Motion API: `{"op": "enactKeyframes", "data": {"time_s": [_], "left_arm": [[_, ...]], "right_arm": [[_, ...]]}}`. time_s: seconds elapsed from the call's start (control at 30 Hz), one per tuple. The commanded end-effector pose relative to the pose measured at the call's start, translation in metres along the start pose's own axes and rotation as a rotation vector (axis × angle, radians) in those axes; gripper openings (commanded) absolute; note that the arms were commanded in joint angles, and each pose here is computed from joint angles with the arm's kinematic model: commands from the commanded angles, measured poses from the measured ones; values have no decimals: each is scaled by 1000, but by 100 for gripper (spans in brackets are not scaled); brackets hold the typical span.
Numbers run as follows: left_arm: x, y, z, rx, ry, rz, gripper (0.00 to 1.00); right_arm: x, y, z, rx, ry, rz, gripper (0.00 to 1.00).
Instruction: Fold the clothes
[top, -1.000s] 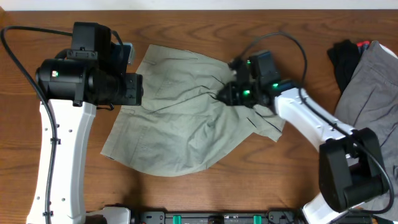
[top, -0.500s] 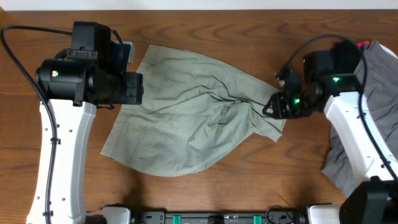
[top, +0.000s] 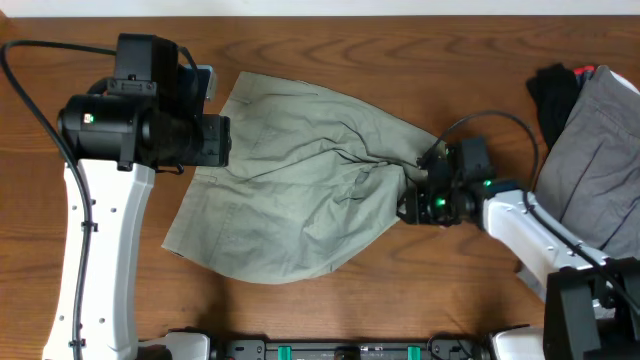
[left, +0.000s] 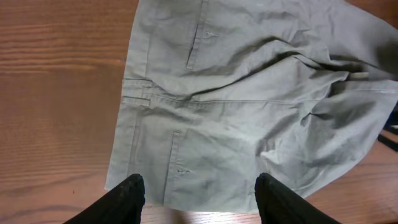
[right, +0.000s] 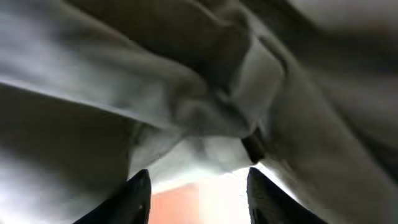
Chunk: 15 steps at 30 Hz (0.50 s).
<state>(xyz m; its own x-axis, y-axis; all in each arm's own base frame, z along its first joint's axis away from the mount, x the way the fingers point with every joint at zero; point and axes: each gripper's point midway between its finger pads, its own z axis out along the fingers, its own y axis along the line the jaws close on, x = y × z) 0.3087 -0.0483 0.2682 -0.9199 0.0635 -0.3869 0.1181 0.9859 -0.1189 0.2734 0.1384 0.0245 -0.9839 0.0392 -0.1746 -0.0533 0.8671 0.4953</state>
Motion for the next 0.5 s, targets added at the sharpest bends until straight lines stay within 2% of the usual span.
{"op": "enactKeyframes", "data": {"time_s": [0.0, 0.17, 0.23, 0.3, 0.33, 0.4, 0.43, 0.47], "left_arm": [[-1, 0, -1, -4, -4, 3, 60], [-1, 0, -1, -4, -4, 3, 60], [-1, 0, -1, -4, -4, 3, 60], [-1, 0, -1, -4, -4, 3, 60], [-1, 0, -1, -4, -4, 3, 60], [-1, 0, -1, -4, -4, 3, 60], [-1, 0, -1, -4, -4, 3, 60], [-1, 0, -1, -4, -4, 3, 60]], "right_arm": [[11, -6, 10, 30, 8, 131, 48], [11, -15, 15, 64, -24, 191, 48], [8, -15, 16, 56, -41, 182, 38], [2, -12, 16, 40, -64, 170, 20], [-2, -9, 16, 26, -79, 160, 17], [-12, -1, 15, -16, -111, 137, 17], [-15, 1, 14, -25, -122, 131, 22], [-18, 3, 14, -33, -133, 124, 31]]}}
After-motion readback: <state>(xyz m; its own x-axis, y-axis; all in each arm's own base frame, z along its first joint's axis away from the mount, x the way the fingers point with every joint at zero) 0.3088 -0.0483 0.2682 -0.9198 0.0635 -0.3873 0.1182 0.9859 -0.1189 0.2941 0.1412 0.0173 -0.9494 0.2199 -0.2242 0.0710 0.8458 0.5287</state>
